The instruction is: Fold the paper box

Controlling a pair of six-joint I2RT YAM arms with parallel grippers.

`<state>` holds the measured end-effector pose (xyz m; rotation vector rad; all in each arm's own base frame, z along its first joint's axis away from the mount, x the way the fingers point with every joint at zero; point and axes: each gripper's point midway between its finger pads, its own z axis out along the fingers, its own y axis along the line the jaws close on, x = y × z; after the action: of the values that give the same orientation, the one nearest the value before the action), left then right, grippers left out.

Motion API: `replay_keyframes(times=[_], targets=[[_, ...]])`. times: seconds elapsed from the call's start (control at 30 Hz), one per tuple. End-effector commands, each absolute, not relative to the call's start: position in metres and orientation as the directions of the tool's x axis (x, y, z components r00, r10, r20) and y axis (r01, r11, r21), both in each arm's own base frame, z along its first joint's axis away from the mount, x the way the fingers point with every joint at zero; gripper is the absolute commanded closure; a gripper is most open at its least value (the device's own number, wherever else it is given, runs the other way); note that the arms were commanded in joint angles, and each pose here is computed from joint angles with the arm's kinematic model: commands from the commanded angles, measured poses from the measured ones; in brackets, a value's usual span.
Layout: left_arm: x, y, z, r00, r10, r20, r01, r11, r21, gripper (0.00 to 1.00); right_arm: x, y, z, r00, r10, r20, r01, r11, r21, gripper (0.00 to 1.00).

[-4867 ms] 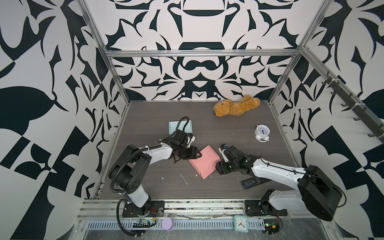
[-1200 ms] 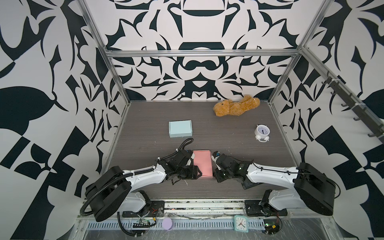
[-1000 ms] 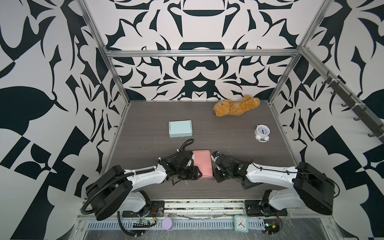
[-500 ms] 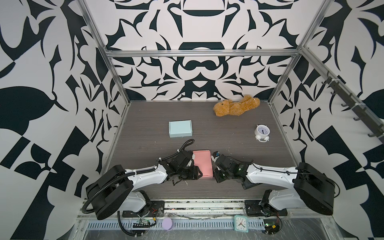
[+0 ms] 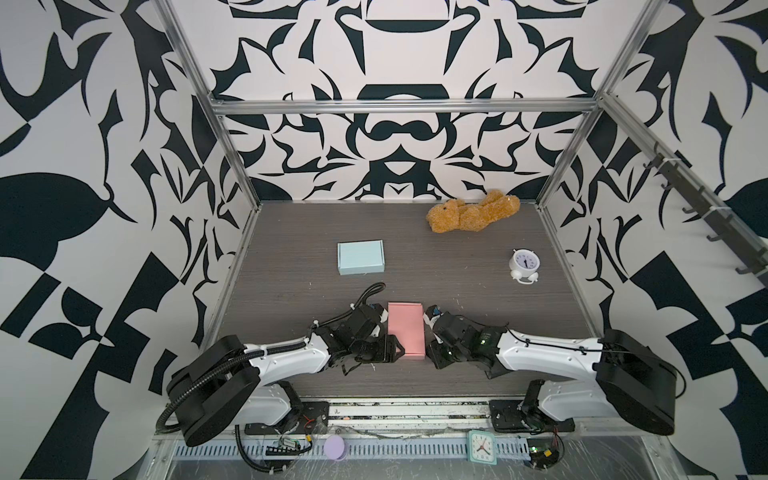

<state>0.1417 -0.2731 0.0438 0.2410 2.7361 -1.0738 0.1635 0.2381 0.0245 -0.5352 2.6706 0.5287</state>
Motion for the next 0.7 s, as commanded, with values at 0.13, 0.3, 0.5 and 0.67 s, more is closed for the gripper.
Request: replay_keyframes(times=[0.13,0.3,0.5,0.67], targets=[[0.149,-0.261,0.055,-0.959,0.063,-0.275,0.231,0.733,-0.639,0.29,0.181,0.230,0.041,-0.847,-0.265,-0.462,-0.426,0.858,0.289,0.68],[0.163,-0.259,0.066,-0.952,0.062,-0.299,0.247,0.733,-0.634,0.29,0.199,0.223,0.046,-0.844,-0.249,-0.475,-0.417,0.862,0.289,0.71],[0.188,-0.253,0.078,-0.944,0.038,-0.327,0.252,0.724,-0.642,0.28,0.223,0.220,0.054,-0.836,-0.225,-0.500,-0.408,0.865,0.292,0.74],[0.214,-0.253,0.086,-0.937,-0.006,-0.349,0.244,0.704,-0.667,0.28,0.240,0.222,0.053,-0.836,-0.214,-0.505,-0.402,0.866,0.298,0.76]])
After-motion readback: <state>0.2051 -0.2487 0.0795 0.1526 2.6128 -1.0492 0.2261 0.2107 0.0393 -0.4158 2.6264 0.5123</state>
